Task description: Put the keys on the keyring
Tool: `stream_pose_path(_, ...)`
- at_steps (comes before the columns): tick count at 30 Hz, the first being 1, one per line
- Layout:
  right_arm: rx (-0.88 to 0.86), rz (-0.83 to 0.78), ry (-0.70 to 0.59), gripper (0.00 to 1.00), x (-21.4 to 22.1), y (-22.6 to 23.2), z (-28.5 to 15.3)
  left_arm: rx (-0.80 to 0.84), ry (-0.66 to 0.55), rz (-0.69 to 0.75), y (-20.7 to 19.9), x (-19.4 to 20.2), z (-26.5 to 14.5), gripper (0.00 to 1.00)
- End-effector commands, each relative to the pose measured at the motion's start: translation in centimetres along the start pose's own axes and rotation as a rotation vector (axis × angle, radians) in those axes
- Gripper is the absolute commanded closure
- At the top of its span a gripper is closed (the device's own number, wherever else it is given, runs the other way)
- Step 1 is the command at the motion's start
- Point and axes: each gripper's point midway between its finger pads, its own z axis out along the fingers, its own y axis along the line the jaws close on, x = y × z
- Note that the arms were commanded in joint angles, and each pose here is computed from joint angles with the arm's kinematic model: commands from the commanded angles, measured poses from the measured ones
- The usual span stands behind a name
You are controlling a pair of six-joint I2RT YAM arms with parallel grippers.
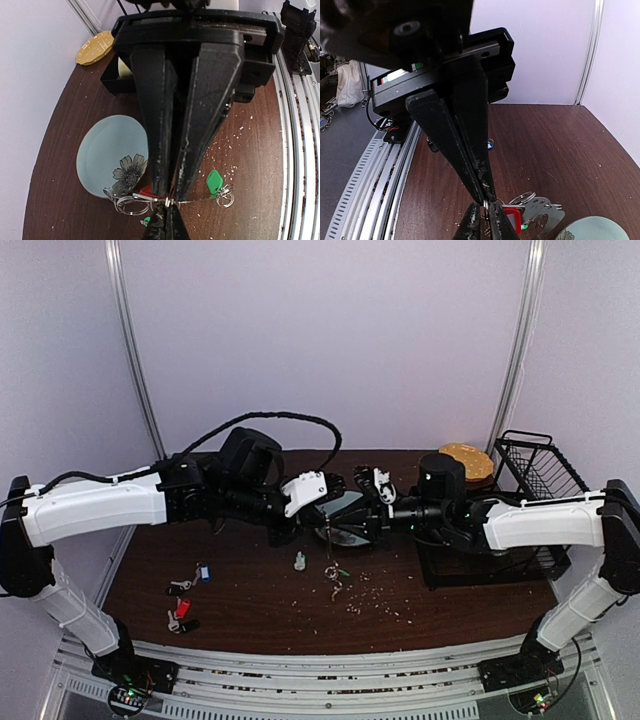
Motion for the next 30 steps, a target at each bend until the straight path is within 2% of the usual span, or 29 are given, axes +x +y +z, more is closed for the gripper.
stream_pose_path(1,-0.031,0.000,-0.036,0.90,-0.8,0.2,0.7,-0.013,-0.060,0.017,0.4,-1.6,-0.1,1.00)
stream_pose_path(5,-0.009,0.013,-0.019,0.89,0.0,-0.2,1.1,-0.017,-0.077,0.017,0.5,-1.9,-0.3,1.00)
stream_pose_path(9,0.003,0.002,-0.048,1.00,-0.5,-0.2,0.8,-0.007,-0.079,0.018,0.3,-1.9,-0.2,1.00)
stream_pose_path(14,-0.009,0.019,-0.043,1.00,-0.5,0.3,0.2,-0.004,-0.107,0.002,0.2,-1.9,-0.6,1.00)
stream_pose_path(17,-0.018,0.027,-0.109,1.00,-1.8,0.7,-0.4,0.014,-0.158,-0.047,0.4,-1.0,-0.7,0.80)
stream_pose_path(19,-0.026,0.035,-0.139,1.00,-2.5,0.9,-0.7,0.032,-0.172,-0.064,0.1,-0.6,-0.3,0.76)
stream_pose_path(24,-0.040,0.031,-0.212,1.00,-4.4,1.6,-1.5,0.042,-0.146,-0.093,-0.2,0.5,1.2,0.82)
stream_pose_path(30,-0.091,0.047,-0.267,1.00,-5.8,2.4,-2.2,0.068,-0.191,-0.091,-0.9,0.4,1.3,0.86)
